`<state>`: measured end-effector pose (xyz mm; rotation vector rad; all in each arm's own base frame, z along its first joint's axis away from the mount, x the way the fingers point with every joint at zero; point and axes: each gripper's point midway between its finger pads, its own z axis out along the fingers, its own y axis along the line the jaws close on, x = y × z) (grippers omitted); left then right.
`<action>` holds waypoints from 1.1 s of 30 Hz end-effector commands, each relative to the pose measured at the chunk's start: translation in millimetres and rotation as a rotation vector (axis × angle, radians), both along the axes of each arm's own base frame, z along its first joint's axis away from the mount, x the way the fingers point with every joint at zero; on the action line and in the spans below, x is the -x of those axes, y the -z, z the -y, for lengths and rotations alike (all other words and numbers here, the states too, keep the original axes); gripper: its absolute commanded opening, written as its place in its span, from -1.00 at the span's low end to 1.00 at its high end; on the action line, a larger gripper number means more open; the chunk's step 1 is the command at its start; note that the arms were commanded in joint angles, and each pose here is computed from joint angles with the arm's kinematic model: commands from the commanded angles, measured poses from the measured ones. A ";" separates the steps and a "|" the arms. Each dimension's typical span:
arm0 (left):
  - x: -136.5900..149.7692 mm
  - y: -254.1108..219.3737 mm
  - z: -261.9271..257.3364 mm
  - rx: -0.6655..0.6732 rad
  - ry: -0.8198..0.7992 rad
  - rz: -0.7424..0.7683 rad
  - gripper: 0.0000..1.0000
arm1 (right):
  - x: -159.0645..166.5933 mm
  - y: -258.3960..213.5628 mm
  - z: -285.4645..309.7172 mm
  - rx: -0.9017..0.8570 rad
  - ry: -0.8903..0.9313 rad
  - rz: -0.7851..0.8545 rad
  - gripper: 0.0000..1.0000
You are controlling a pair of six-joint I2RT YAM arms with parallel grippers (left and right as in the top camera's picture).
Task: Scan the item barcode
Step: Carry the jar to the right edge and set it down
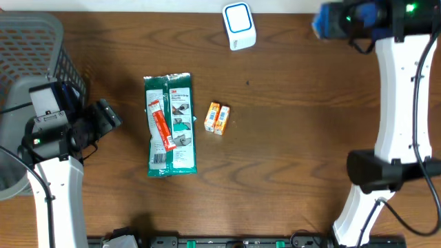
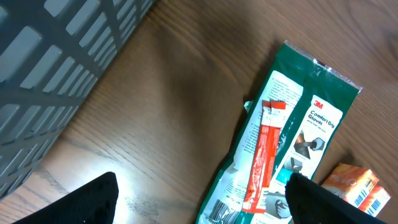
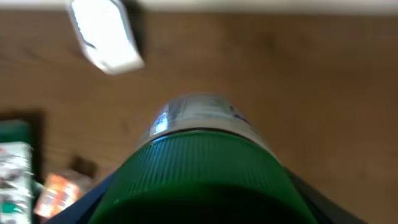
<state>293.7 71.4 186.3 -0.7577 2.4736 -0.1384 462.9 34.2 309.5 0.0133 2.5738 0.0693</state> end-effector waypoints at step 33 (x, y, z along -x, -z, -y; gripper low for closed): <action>-1.9 -3.9 -0.2 -0.001 0.006 0.009 0.73 | 88.9 253.6 237.3 -0.128 0.607 -0.511 -0.70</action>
